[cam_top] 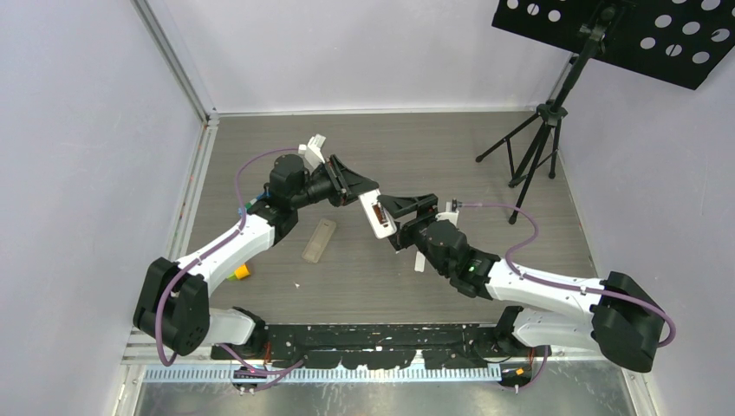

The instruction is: Load the batteries into the remote control

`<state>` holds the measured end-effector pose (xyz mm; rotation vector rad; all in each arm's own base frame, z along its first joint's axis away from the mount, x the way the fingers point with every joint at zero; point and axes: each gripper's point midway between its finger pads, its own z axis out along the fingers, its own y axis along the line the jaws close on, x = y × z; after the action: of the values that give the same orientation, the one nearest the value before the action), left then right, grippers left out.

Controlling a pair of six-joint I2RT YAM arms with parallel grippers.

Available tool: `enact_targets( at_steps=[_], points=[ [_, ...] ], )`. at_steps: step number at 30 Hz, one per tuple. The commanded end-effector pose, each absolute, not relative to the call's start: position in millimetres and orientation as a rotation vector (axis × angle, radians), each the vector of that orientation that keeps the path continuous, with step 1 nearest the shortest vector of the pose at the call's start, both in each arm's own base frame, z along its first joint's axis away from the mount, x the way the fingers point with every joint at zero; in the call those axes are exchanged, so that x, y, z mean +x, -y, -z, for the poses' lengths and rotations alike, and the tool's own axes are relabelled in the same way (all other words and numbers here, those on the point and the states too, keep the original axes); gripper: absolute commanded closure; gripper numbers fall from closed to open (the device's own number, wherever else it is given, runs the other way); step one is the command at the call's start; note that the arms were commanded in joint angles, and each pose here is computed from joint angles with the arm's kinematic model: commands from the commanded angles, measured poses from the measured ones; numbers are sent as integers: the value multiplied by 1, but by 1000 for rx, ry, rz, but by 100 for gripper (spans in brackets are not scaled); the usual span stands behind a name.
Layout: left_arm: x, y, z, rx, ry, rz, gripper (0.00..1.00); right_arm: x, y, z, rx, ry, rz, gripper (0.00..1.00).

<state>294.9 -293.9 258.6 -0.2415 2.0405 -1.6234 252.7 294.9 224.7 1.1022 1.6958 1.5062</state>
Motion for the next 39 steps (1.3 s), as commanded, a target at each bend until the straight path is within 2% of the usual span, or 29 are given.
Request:
enact_targets(
  at_steps=[1,3,9,18,39],
  points=[
    [293,295,-280,-180,-1958,1673,100,257,-296,-241,1116,-1634,-1585,21],
    [293,295,-280,-181,-1958,1673,100,257,-296,-239,1112,-1640,-1580,21],
    [293,295,-278,-184,-1968,1672,100,256,-295,-240,1085,-1649,-1569,13],
    [293,295,-276,-189,-1980,1669,100,257,-299,-237,1043,-1685,-1562,16],
    [288,295,-292,-269,-1994,1737,100,258,-302,-216,994,-1745,-1511,46]
  ],
)
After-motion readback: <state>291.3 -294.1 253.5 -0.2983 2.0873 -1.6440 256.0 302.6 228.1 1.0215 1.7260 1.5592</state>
